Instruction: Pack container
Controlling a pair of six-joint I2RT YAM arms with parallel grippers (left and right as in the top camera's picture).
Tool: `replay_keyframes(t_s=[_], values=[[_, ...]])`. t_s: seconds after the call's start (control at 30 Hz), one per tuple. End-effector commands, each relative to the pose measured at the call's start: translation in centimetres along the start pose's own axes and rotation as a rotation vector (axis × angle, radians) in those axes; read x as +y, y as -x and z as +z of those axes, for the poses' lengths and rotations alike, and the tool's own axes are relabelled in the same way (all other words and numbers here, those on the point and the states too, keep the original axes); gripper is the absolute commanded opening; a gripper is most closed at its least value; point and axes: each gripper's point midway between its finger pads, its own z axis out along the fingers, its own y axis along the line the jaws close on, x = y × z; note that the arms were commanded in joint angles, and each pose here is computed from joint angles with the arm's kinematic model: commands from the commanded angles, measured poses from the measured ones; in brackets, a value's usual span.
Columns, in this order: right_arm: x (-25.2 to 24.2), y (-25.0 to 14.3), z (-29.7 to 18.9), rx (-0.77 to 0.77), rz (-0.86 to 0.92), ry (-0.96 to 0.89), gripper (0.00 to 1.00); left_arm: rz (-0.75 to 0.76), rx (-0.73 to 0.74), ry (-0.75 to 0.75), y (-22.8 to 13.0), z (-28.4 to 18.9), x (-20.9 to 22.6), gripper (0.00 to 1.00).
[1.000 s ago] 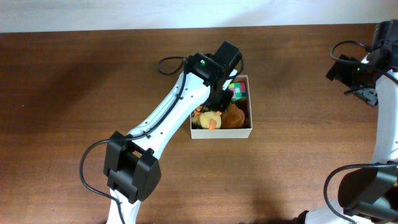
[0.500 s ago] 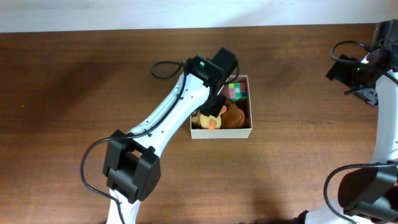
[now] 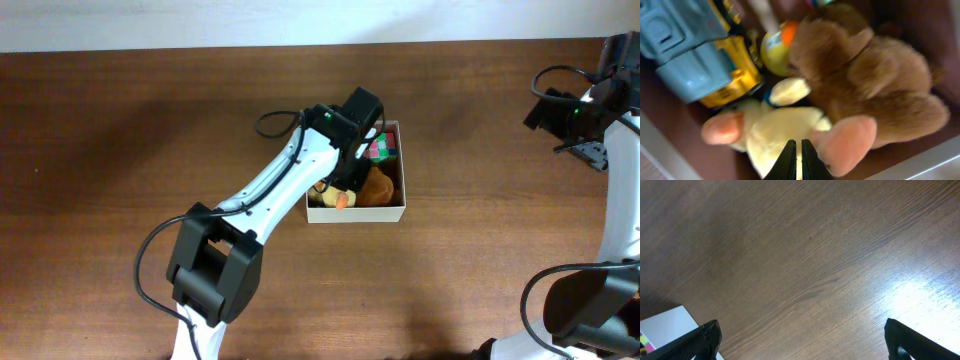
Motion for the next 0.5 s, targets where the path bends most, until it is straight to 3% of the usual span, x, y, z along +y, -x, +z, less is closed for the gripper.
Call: replay_keyframes(t_s=[0.0,0.47], values=[[0.0,-0.1,0.0,0.002,0.012,0.001,0.98,0.011,0.005,-0.04,-0.4,0.4,-1.5,0.07],[0.0,-0.1,0.0,0.002,0.012,0.001,0.99,0.013,0.014,-0.035,-1.9,4.1,-1.2,0.07]])
